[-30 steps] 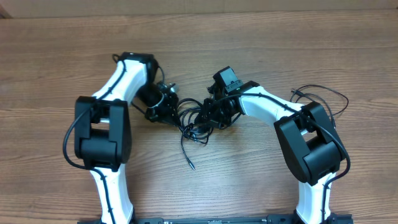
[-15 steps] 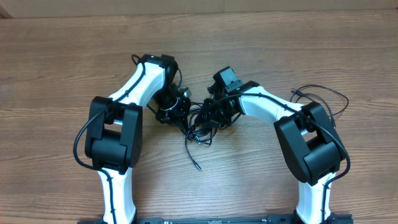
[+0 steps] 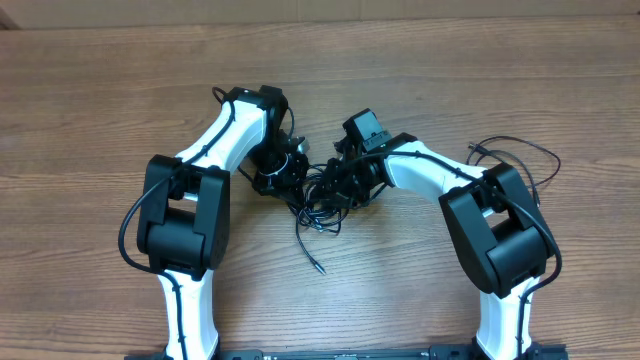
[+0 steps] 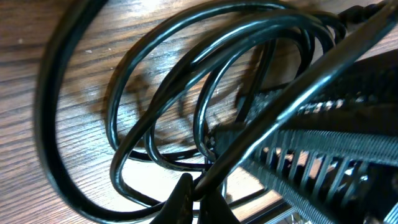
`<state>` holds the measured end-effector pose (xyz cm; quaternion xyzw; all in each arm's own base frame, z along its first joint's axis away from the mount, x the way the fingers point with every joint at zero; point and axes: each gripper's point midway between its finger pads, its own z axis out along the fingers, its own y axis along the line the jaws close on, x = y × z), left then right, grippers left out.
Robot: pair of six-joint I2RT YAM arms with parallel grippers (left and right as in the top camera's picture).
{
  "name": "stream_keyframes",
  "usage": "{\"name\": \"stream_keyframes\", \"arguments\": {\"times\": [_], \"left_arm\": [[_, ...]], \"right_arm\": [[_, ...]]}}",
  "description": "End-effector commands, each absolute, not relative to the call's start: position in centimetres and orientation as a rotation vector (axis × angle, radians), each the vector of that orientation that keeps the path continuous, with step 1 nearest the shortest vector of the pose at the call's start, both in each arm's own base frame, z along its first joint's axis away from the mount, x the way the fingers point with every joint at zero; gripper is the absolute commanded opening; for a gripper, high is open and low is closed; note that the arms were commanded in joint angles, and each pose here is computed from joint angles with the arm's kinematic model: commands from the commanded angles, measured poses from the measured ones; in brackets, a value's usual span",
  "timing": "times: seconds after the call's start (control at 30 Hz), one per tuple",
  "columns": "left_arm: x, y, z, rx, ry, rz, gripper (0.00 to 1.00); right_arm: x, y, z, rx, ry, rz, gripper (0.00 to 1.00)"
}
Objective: Untangle cables
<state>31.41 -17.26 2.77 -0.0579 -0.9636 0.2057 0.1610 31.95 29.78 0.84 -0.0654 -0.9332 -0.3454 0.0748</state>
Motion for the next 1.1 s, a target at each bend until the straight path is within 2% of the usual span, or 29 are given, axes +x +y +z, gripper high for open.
{"name": "stream_keyframes", "arguments": {"times": [0.0,0.6,0.77,0.9,1.07], "left_arm": [[31.5,-17.4,2.8,-0.172,-2.766,0.571,0.04],[31.2,-16.4,0.4,-0.144,-2.801,0.497,0.04],[31.1,-16.4,0.0,-0.128,-2.802,0.499,0.04],[30.9,-16.3,-0.5,-0.123,-2.804,0.499,0.04],[30.9,-16.4,-0.4,-0.105,-2.790,0.540,0.04]], "right_arm": [[30.8,30.8,1.1,-0.204,-2.717,-1.079,0.27],[29.7,31.1,1.5,-0.078,-2.690,-1.116,0.30],[30.8,30.9,1.0,-0.071,-2.759,-1.103,0.30],[31.7,31.7,1.7,-0.028,-2.769,-1.188,0.31],[30.8,32.8,3.2,0.079,-2.669,-1.316,0.34]]}}
